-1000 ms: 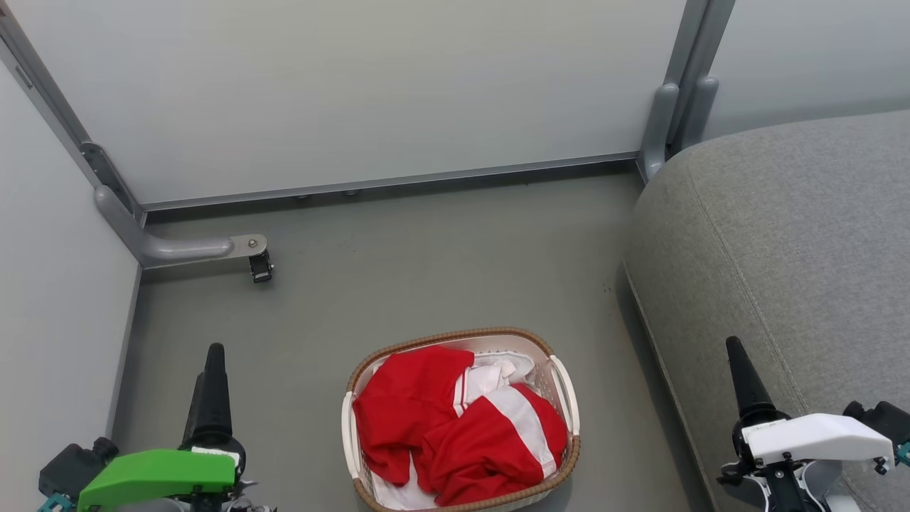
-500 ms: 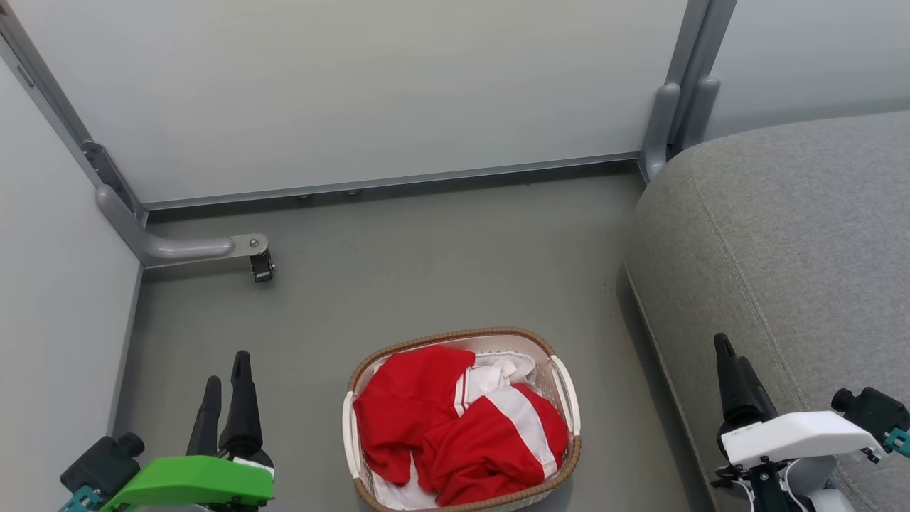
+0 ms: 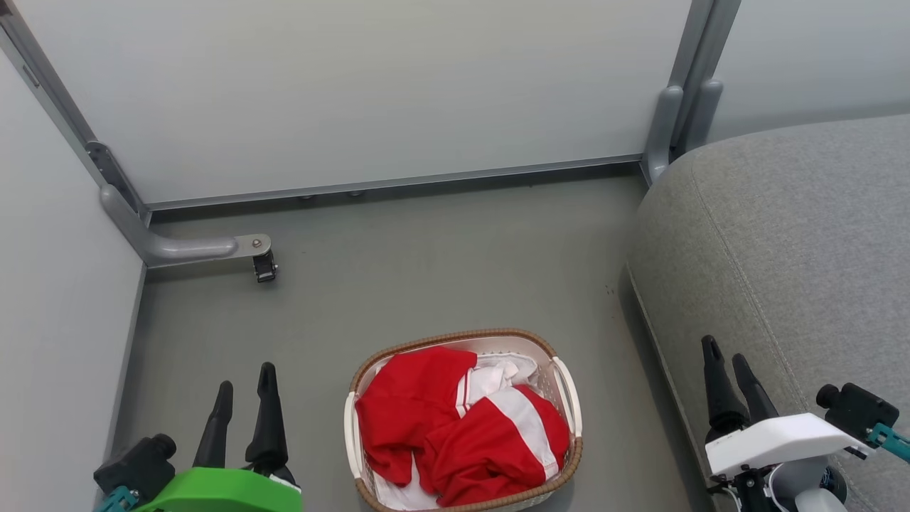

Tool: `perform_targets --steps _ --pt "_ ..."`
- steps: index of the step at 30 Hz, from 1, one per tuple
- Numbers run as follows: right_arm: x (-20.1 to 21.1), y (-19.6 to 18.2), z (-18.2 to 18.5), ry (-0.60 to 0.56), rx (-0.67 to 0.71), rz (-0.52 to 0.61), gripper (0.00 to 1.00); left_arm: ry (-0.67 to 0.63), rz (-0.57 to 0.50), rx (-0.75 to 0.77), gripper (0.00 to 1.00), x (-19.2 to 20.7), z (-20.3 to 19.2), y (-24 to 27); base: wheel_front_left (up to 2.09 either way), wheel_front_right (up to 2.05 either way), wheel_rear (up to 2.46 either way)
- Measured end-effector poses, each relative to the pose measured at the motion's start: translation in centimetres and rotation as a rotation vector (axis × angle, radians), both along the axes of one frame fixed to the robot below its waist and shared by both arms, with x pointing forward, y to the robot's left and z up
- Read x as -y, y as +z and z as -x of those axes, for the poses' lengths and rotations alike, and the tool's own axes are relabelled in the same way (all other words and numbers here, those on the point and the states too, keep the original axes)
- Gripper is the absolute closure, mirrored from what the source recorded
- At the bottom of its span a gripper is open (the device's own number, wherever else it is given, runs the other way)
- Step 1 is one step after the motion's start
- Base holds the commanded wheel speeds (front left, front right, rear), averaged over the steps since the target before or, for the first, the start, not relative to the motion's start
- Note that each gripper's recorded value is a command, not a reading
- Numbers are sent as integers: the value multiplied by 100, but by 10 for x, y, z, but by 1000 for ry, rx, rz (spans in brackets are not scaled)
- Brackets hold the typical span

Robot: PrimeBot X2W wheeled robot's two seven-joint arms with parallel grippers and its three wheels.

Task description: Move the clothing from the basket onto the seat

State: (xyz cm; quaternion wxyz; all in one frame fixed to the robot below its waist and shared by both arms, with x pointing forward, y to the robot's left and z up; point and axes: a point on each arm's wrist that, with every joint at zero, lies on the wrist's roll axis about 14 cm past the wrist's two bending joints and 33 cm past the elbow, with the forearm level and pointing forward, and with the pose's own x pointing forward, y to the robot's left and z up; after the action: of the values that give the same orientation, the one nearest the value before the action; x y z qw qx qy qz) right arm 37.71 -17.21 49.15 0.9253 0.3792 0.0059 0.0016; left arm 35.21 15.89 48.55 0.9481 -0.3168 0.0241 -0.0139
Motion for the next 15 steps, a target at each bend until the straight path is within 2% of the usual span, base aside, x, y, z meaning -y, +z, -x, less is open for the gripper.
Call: perform_targets --steps 15 --pt "-12 4 0 45 33 185 0 -10 -143 10 0 3 6 -3 0 0 0"
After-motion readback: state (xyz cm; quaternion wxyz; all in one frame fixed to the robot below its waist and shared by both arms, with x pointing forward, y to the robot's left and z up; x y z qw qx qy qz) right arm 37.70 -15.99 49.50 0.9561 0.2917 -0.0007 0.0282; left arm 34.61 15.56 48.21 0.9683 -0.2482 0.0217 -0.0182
